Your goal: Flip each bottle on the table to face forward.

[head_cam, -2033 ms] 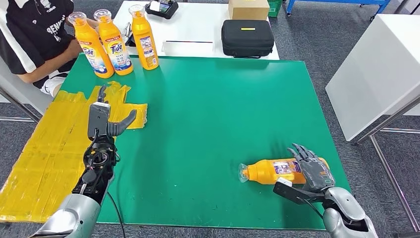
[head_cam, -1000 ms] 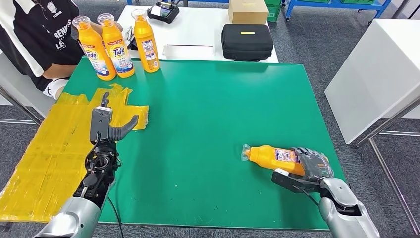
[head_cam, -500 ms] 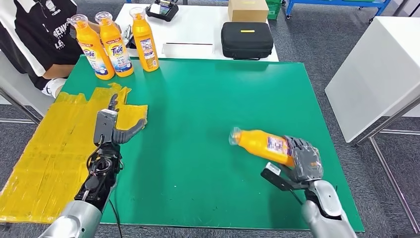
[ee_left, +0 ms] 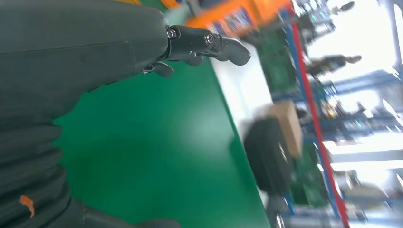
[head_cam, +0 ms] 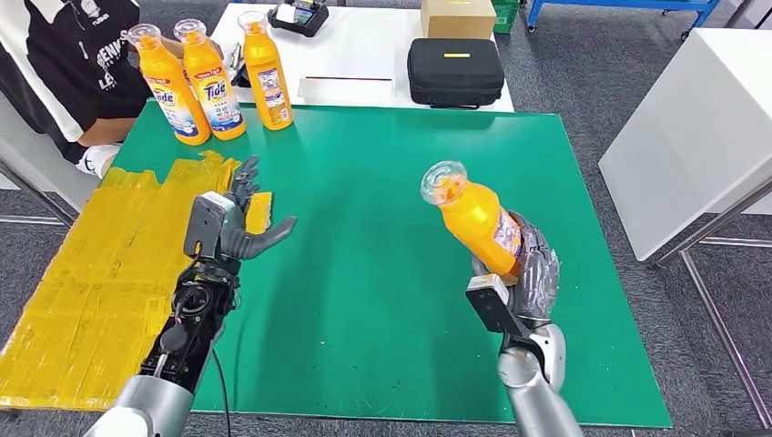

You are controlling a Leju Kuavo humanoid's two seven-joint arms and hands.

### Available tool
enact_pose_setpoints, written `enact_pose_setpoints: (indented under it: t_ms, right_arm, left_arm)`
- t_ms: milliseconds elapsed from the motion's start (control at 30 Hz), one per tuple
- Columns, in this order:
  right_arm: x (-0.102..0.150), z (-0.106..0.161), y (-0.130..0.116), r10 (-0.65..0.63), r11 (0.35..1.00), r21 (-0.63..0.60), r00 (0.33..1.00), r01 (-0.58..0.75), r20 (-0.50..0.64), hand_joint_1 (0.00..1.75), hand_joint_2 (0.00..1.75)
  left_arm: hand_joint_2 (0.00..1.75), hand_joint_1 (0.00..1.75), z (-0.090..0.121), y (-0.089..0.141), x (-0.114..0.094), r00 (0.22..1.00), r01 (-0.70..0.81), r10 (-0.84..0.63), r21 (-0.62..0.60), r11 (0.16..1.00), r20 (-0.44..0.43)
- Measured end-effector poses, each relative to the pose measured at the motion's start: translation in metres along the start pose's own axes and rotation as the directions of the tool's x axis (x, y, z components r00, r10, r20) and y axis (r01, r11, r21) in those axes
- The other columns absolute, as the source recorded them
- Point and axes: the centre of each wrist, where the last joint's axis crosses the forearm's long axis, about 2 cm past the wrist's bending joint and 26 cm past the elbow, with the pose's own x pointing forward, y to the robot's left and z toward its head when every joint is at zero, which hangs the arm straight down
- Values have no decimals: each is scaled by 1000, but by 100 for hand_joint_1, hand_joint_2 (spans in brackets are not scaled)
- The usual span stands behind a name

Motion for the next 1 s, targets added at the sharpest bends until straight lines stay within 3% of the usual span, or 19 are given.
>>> enact_pose_setpoints:
  t_ms: [133, 433, 1000]
  right_arm:
    - [18, -6, 12, -79, 997, -23, 997, 80, 14, 175, 175]
    - [56, -24, 45, -206, 978, 47, 973, 202, 103, 175, 175]
    - [67, -26, 59, -237, 970, 91, 965, 227, 109, 175, 175]
  left_arm:
    - [175, 0, -3, -12, 20, 995, 64, -64, 4, 998, 74]
    - [175, 0, -2, -44, 59, 979, -45, 76, -158, 986, 191]
    - [175, 0, 0, -53, 71, 968, -47, 93, -192, 980, 235]
